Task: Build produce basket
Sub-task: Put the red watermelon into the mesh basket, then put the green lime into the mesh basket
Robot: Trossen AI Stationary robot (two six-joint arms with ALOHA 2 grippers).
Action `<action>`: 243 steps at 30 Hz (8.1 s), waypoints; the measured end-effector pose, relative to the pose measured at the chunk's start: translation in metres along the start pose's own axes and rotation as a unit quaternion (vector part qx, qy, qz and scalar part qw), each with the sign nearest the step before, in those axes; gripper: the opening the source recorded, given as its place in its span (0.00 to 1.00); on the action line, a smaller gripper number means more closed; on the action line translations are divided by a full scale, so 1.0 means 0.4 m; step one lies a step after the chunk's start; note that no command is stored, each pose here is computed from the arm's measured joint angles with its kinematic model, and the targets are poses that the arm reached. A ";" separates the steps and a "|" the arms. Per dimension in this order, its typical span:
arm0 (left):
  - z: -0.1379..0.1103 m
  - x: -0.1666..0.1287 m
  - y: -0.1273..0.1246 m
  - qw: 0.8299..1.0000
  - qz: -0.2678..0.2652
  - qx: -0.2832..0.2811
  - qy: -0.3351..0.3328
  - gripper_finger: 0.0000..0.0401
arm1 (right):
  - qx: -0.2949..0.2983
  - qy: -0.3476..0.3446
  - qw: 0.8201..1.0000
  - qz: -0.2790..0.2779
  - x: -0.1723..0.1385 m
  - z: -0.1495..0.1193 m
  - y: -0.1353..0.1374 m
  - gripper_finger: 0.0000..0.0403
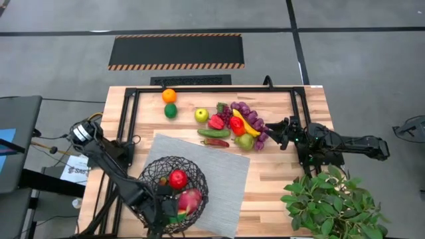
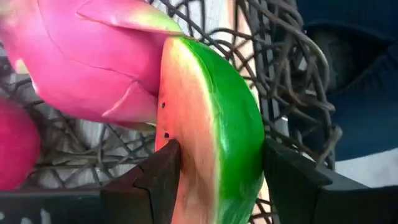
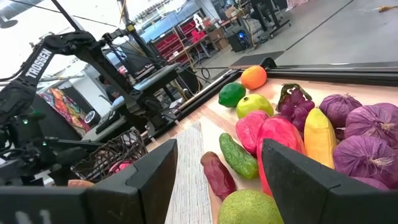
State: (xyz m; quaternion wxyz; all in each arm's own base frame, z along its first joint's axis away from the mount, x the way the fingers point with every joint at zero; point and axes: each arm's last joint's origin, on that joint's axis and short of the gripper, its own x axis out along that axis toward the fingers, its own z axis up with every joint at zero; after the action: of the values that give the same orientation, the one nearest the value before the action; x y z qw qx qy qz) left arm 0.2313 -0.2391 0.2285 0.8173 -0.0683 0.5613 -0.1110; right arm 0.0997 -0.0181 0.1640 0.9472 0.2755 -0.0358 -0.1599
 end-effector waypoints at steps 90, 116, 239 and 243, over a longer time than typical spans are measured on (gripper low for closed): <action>0.012 -0.539 0.980 0.825 0.387 -0.387 -0.138 0.83 | -0.026 0.000 1.000 0.000 0.000 0.000 0.000 0.63; -0.070 -0.352 1.247 0.813 0.307 -0.494 -0.021 0.83 | -0.052 0.000 0.999 0.000 0.000 0.000 0.000 0.63; -0.180 -0.273 1.002 0.812 0.304 -0.463 -0.186 0.89 | -0.204 0.533 0.810 -0.137 0.937 0.254 0.152 0.63; -0.166 -0.229 1.003 0.812 0.311 -0.469 -0.156 0.89 | -0.208 0.537 0.807 -0.132 0.905 0.283 0.188 0.63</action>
State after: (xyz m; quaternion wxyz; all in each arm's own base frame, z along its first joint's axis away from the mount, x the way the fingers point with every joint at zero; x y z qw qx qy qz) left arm 0.1799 0.1728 0.1926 0.7538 -0.2813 0.4016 0.4374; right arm 0.4460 -0.1328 0.2925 0.8194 0.1163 0.5497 -0.1138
